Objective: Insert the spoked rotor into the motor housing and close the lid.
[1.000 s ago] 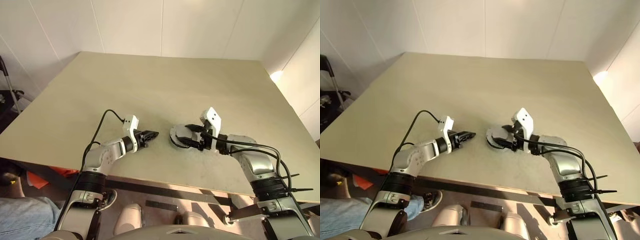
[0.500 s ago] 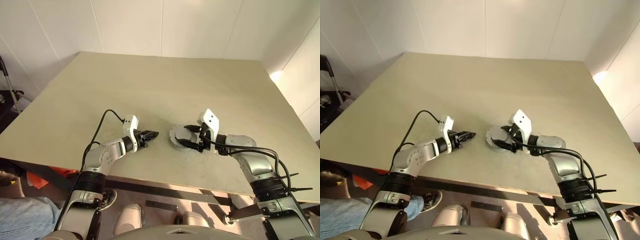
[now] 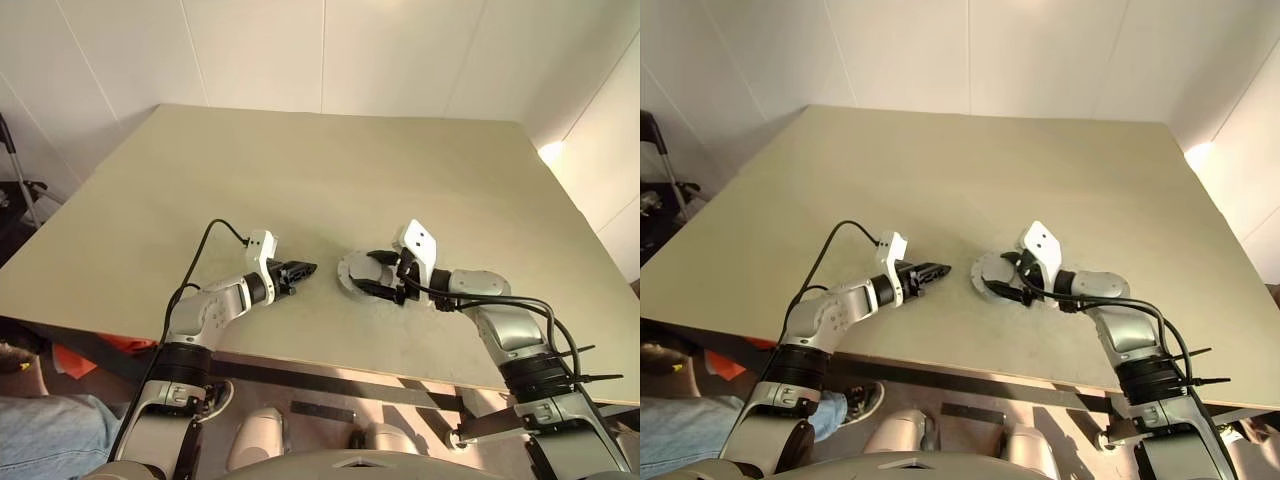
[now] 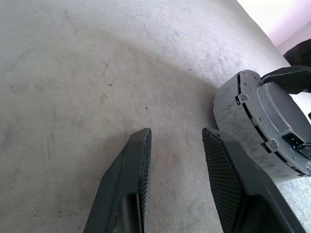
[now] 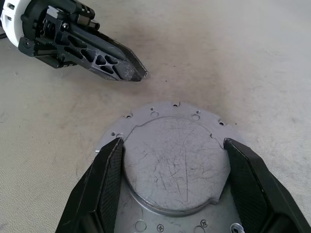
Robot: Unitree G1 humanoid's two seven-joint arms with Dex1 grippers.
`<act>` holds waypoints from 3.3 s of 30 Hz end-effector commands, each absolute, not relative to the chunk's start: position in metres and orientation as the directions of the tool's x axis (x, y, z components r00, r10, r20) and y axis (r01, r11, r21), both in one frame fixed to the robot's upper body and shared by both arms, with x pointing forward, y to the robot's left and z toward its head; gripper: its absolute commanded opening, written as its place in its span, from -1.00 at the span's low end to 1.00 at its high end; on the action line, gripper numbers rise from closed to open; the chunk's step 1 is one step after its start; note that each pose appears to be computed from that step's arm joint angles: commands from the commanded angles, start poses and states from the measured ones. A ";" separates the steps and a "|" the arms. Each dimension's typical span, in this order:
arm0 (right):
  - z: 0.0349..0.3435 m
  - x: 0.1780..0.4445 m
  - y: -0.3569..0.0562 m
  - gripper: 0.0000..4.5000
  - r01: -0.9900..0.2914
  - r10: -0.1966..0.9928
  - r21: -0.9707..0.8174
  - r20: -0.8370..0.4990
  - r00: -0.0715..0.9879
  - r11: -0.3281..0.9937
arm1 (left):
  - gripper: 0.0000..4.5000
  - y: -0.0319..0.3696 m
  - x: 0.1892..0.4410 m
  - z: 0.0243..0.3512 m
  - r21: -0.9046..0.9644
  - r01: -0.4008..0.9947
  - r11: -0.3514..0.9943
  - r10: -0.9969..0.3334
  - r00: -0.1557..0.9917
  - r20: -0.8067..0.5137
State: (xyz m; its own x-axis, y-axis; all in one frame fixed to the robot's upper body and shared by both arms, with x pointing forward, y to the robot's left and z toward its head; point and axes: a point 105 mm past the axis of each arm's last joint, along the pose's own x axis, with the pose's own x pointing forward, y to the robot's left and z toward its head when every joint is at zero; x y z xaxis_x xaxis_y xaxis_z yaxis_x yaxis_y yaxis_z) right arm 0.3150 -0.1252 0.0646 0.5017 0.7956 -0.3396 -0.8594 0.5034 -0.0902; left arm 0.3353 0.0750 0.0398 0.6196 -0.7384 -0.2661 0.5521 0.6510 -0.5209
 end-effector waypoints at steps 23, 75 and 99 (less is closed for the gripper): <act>0.027 0.316 -0.139 0.40 -0.823 0.724 0.026 -0.492 0.484 0.568 | -0.21 0.061 0.335 0.052 -0.568 0.555 0.607 -0.765 0.601 -0.231; 0.051 0.317 -0.148 0.40 -0.837 0.761 -0.015 -0.407 0.505 0.547 | -0.21 0.059 0.334 0.062 -0.591 0.554 0.587 -0.773 0.600 -0.206; 0.022 0.317 -0.153 0.40 -0.838 0.675 -0.111 -0.541 0.503 0.535 | -0.93 0.019 0.356 0.112 -0.791 0.499 0.354 -0.833 0.552 -0.025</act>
